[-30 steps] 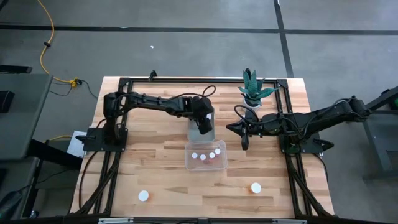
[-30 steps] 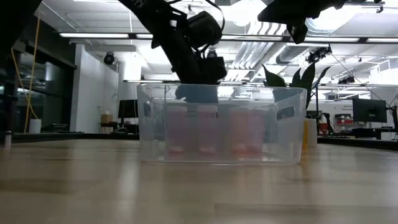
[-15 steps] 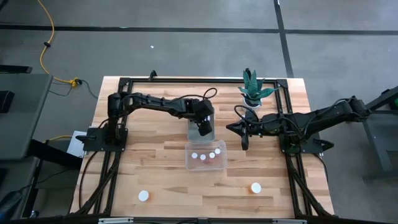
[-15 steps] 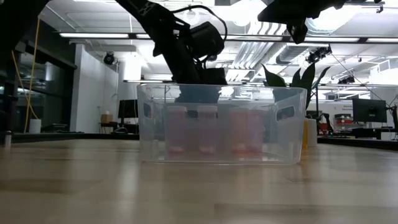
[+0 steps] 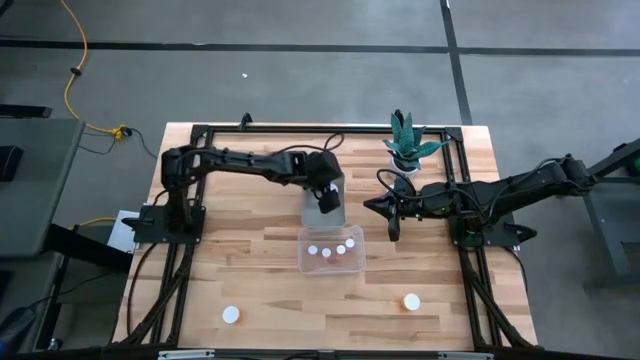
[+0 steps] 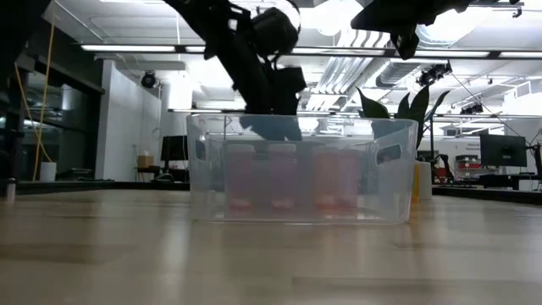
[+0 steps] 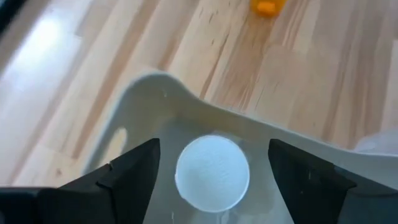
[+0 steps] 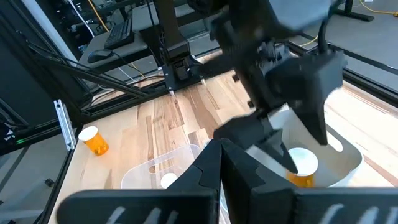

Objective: Pick and place medicine bottles into bin by pill shape (circle, oval)
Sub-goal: Put the top right orange pill bottle into the gray bin

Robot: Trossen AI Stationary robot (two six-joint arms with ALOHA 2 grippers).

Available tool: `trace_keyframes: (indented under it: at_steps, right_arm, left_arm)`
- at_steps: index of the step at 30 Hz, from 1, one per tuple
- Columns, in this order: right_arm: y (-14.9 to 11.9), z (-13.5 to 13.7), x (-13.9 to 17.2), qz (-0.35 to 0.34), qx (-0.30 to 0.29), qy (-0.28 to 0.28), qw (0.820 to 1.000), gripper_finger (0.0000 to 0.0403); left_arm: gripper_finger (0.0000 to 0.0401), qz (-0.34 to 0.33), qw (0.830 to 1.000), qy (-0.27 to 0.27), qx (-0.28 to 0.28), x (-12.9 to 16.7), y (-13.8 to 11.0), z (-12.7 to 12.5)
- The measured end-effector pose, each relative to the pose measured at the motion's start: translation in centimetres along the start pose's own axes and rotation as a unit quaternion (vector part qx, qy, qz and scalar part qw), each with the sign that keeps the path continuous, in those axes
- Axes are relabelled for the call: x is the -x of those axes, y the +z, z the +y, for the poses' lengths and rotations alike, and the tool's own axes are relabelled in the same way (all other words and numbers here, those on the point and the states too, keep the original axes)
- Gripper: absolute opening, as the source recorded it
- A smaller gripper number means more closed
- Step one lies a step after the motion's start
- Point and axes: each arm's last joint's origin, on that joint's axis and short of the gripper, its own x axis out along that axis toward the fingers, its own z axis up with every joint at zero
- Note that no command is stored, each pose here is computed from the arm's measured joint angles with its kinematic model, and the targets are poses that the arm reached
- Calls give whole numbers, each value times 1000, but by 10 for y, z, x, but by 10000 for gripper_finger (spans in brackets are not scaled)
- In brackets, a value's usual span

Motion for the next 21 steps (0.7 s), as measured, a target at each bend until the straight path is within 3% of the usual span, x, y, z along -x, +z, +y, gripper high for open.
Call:
trace_keyframes:
  at_steps: [7,13,17,21]
  right_arm:
    - [0,0,0,0,2,0,1000,0]
    - [0,0,0,0,6,0,1000,0]
    - [0,0,0,0,7,0,1000,0]
    - [0,0,0,0,7,0,1000,0]
  left_arm:
    - [290,-50,999,0,11,42,15,10]
    - [289,-132,990,-39,2,115,27,7]
    - [280,-223,972,-75,-6,173,26,-9]
    - [253,-335,935,-119,-6,216,2,-25]
